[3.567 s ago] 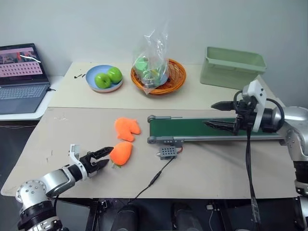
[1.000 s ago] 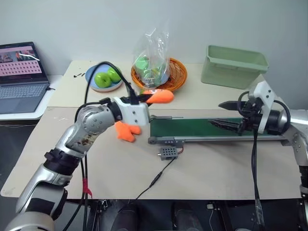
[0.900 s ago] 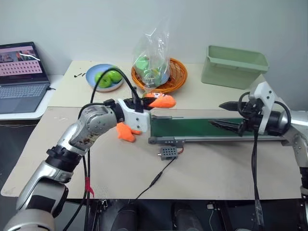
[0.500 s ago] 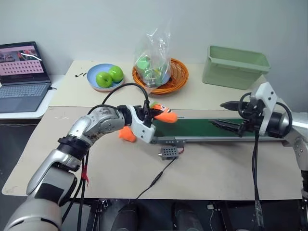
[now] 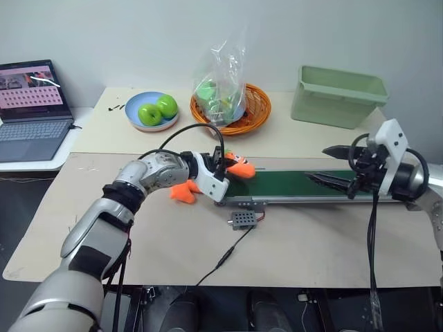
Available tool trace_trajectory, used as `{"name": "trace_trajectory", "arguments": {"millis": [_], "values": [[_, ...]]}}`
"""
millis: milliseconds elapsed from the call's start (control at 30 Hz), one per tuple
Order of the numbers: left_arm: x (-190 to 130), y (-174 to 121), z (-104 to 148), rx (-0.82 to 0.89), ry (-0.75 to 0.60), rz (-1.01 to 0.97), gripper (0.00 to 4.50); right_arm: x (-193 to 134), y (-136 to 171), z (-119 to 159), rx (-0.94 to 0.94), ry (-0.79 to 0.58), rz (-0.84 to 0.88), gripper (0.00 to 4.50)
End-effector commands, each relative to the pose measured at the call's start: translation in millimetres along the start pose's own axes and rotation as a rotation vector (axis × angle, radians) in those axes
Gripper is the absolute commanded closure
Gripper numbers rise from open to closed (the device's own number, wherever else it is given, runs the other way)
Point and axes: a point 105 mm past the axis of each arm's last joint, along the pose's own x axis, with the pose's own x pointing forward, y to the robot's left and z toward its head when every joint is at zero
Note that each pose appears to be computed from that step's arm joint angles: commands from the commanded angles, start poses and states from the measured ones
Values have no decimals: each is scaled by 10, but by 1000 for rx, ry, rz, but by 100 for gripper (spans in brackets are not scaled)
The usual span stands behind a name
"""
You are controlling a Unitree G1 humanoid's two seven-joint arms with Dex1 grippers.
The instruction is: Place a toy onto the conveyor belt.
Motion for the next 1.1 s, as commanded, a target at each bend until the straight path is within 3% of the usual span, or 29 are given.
{"name": "trace_trajectory", "arguments": {"millis": [33,467,567,867,967,1100], "values": [[48,122,34,24,-28,31,447,-86,-12,151,-47,-33,-31,0],[70,-66,31,29,-26,-5,447,-107,-7,116,-39,-30,-50,0],[58,-20,9,-32,-22,2,349,-111,-4,124,-38,-32,-49,0],[18,459,212,-510,-170,112,22,-109,-15,121,-39,-28,-47,0],[-123,651,392,-855,-296,58,5,-97,-25,127,-41,-28,-44,0],[-337,789,569,-1105,-377,-16,5,-85,-43,132,-44,-29,-43,0]]}}
